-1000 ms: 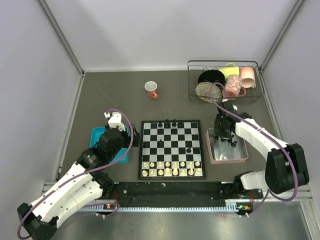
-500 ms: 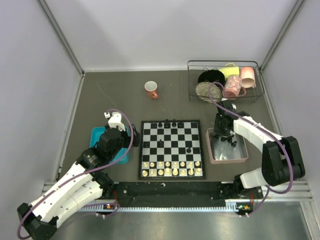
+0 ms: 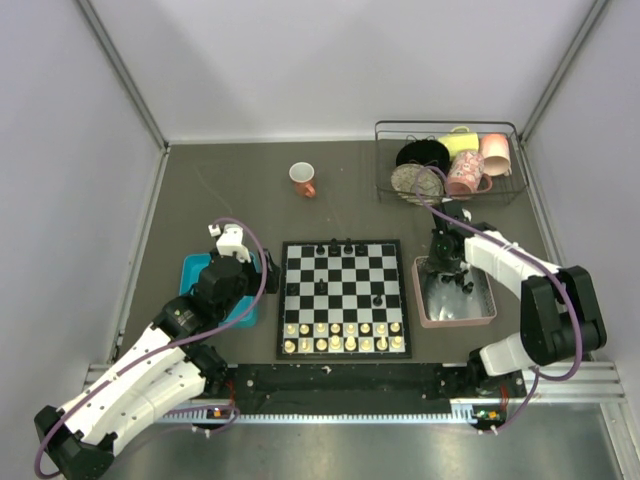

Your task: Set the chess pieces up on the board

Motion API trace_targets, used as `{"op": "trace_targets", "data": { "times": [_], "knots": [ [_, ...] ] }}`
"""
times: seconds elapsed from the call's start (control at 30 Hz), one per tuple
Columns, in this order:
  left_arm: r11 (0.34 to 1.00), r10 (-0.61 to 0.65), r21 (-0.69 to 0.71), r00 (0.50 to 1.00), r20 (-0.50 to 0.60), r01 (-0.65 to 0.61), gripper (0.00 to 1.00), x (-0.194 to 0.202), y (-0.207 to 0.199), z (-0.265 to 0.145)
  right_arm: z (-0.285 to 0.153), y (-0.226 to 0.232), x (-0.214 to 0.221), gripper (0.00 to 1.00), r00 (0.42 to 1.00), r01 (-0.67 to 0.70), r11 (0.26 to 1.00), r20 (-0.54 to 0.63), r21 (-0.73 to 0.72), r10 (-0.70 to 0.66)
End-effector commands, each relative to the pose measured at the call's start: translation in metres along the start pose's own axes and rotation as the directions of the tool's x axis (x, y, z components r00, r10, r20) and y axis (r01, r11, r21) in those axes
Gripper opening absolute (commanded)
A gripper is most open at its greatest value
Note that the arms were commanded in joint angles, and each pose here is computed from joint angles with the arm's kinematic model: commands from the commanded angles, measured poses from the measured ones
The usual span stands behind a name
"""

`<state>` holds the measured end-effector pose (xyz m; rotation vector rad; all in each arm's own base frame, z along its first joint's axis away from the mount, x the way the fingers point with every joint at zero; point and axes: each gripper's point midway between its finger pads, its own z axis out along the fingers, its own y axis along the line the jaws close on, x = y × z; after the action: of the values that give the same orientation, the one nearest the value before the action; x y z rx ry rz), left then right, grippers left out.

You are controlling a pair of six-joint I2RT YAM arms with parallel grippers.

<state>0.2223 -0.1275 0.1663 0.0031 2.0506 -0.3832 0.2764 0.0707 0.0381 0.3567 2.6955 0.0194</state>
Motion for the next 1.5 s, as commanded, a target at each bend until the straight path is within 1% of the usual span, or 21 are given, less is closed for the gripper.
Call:
{"op": "trace_targets", "data": {
  "times": [0.0,0.07,0.2,0.27,0.4,0.53,0.77,0.83,0.9,1.03,1.07,1.17,1.23,1.27,1.33,1.4,1.43,1.47],
  "knots": [
    [1.000,-0.009,0.008,1.000,0.030,0.009,0.85,-0.010,-0.004,-0.001,0.000,-0.001,-0.017,0.23,0.998,-0.006,1.000,0.060,0.006,0.006],
    [1.000,-0.010,0.008,1.000,0.028,0.009,0.85,-0.009,-0.003,-0.001,0.000,-0.001,-0.018,0.22,0.998,-0.004,1.000,0.065,0.007,0.003],
    [1.000,-0.012,0.007,1.000,0.028,0.012,0.85,-0.009,-0.003,-0.001,-0.001,-0.002,-0.018,0.15,0.998,0.000,1.000,0.067,0.013,-0.001],
    [1.000,-0.012,0.007,1.000,0.028,0.012,0.85,-0.010,-0.003,-0.001,-0.001,-0.002,-0.018,0.13,0.998,0.002,1.000,0.067,0.012,-0.003],
    [1.000,-0.013,0.011,0.999,0.030,0.012,0.85,-0.010,-0.004,-0.002,-0.006,-0.002,-0.017,0.06,0.998,0.003,1.000,0.070,0.000,-0.003],
    [1.000,-0.014,0.014,0.999,0.030,0.014,0.85,-0.011,-0.005,-0.002,-0.017,-0.003,-0.016,0.01,0.997,0.010,1.000,0.071,-0.008,-0.010],
    [1.000,-0.012,0.023,1.000,0.022,0.012,0.85,-0.011,-0.008,-0.001,-0.054,-0.005,-0.028,0.00,0.992,0.002,1.000,0.125,-0.028,0.001],
    [1.000,-0.014,0.028,1.000,0.021,0.013,0.85,-0.012,-0.009,-0.001,-0.069,0.001,-0.036,0.00,0.988,0.004,0.998,0.156,-0.067,0.006],
    [0.999,-0.013,0.030,1.000,0.023,0.012,0.85,-0.012,-0.010,-0.001,-0.080,0.005,-0.037,0.00,0.988,0.015,0.996,0.153,-0.090,-0.001],
    [0.999,-0.014,0.032,1.000,0.022,0.013,0.85,-0.013,-0.010,-0.001,-0.109,0.028,-0.050,0.00,0.979,0.070,0.990,0.199,-0.123,-0.045],
    [0.999,-0.015,0.032,1.000,0.022,0.014,0.85,-0.013,-0.011,-0.001,-0.114,0.040,-0.048,0.00,0.976,0.105,0.985,0.203,-0.135,-0.076],
    [0.999,-0.014,0.033,1.000,0.022,0.014,0.85,-0.014,-0.012,0.000,-0.124,0.069,-0.047,0.00,0.970,0.166,0.972,0.205,-0.168,-0.131],
    [0.999,-0.012,0.032,1.000,0.021,0.012,0.85,-0.014,-0.011,0.000,-0.129,0.085,-0.050,0.00,0.969,0.180,0.962,0.205,-0.204,-0.138],
    [0.999,-0.011,0.033,1.000,0.022,0.011,0.85,-0.014,-0.012,0.000,-0.124,0.094,-0.045,0.00,0.969,0.203,0.958,0.183,-0.204,-0.167],
    [0.999,-0.010,0.033,1.000,0.022,0.009,0.85,-0.014,-0.012,0.000,-0.123,0.105,-0.049,0.00,0.964,0.227,0.952,0.185,-0.207,-0.189],
    [0.999,-0.008,0.032,1.000,0.021,0.007,0.85,-0.014,-0.011,0.000,-0.111,0.114,-0.046,0.00,0.963,0.254,0.947,0.148,-0.199,-0.227],
    [1.000,-0.006,0.031,1.000,0.018,0.005,0.85,-0.013,-0.011,0.001,-0.110,0.119,-0.048,0.00,0.961,0.261,0.944,0.150,-0.203,-0.233],
    [0.999,-0.008,0.032,1.000,0.019,0.007,0.85,-0.013,-0.011,0.000,-0.100,0.121,-0.046,0.00,0.961,0.267,0.944,0.120,-0.193,-0.248]
  ]
}}
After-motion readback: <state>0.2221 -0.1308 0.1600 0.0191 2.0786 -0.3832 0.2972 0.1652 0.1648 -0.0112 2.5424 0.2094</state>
